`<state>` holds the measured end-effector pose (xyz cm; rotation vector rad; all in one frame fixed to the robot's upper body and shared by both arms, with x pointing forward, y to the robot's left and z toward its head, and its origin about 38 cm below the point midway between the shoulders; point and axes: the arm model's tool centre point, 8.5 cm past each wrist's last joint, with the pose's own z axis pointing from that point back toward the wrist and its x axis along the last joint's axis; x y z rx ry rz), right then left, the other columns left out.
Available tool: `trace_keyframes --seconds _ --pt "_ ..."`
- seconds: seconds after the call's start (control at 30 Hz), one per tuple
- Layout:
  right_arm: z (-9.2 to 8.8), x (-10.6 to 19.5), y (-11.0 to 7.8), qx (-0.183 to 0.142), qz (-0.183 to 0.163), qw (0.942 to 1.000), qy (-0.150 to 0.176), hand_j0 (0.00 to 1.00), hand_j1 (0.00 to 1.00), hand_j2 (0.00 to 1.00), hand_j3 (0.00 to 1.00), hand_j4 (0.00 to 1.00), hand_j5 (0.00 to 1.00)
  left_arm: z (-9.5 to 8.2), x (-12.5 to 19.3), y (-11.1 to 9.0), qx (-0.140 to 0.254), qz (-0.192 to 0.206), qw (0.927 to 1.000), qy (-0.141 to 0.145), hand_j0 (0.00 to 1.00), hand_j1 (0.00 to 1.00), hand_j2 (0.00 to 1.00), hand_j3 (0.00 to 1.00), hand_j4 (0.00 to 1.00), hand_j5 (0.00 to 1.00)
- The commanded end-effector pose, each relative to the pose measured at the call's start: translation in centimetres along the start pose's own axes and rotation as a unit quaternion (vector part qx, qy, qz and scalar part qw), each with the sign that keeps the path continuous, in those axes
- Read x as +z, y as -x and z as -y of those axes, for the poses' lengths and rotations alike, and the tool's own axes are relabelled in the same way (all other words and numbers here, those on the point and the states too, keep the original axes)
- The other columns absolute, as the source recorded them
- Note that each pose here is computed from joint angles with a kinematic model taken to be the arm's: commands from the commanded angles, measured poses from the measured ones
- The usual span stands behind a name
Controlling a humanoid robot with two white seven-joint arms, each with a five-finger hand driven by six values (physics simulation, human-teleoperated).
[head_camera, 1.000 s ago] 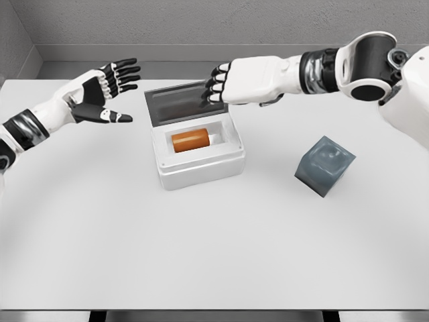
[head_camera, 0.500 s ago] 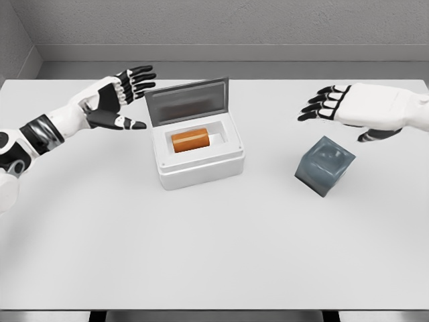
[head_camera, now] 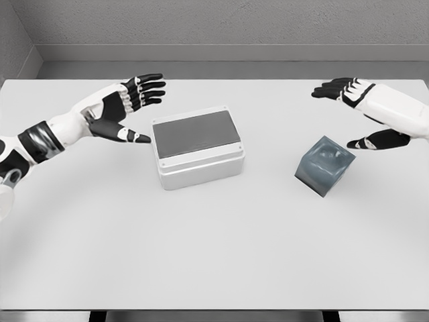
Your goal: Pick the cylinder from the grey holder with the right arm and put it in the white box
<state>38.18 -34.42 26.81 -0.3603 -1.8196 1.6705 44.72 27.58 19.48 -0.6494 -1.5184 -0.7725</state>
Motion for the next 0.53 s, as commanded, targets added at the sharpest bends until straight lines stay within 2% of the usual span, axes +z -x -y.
trace_keyframes --seconds 0.0,0.1,0.17,0.3,0.5 --pt "0.2 0.0 0.0 -0.005 0.001 0.9999 0.011 1.00 1.00 1.00 1.00 1.00 1.00 -0.6 0.7 -0.5 -0.005 -0.001 1.0000 -0.007 1.00 1.00 1.00 1.00 1.00 1.00" --pt "0.0 -0.3 -0.3 -0.008 0.007 0.9998 0.014 1.00 1.00 1.00 1.00 1.00 1.00 -2.0 2.8 -1.3 -0.025 -0.018 0.9993 -0.022 1.00 1.00 1.00 1.00 1.00 1.00" --pt "-0.1 -0.4 -0.3 -0.009 0.007 0.9998 0.015 1.00 1.00 1.00 1.00 1.00 1.00 -3.5 5.5 -1.7 -0.047 -0.048 0.9971 -0.038 1.00 1.00 1.00 1.00 1.00 1.00" --pt "-0.2 -0.5 -0.4 -0.011 0.009 0.9998 0.017 1.00 1.00 1.00 1.00 1.00 1.00 -5.3 9.6 -2.6 -0.076 -0.097 0.9905 -0.059 1.00 1.00 1.00 1.00 1.00 1.00" --pt "-0.2 -0.5 -0.4 -0.011 0.009 0.9998 0.017 1.00 1.00 1.00 1.00 1.00 1.00 -6.4 12.0 -3.7 -0.092 -0.120 0.9855 -0.076 1.00 1.00 1.00 1.00 1.00 1.00"
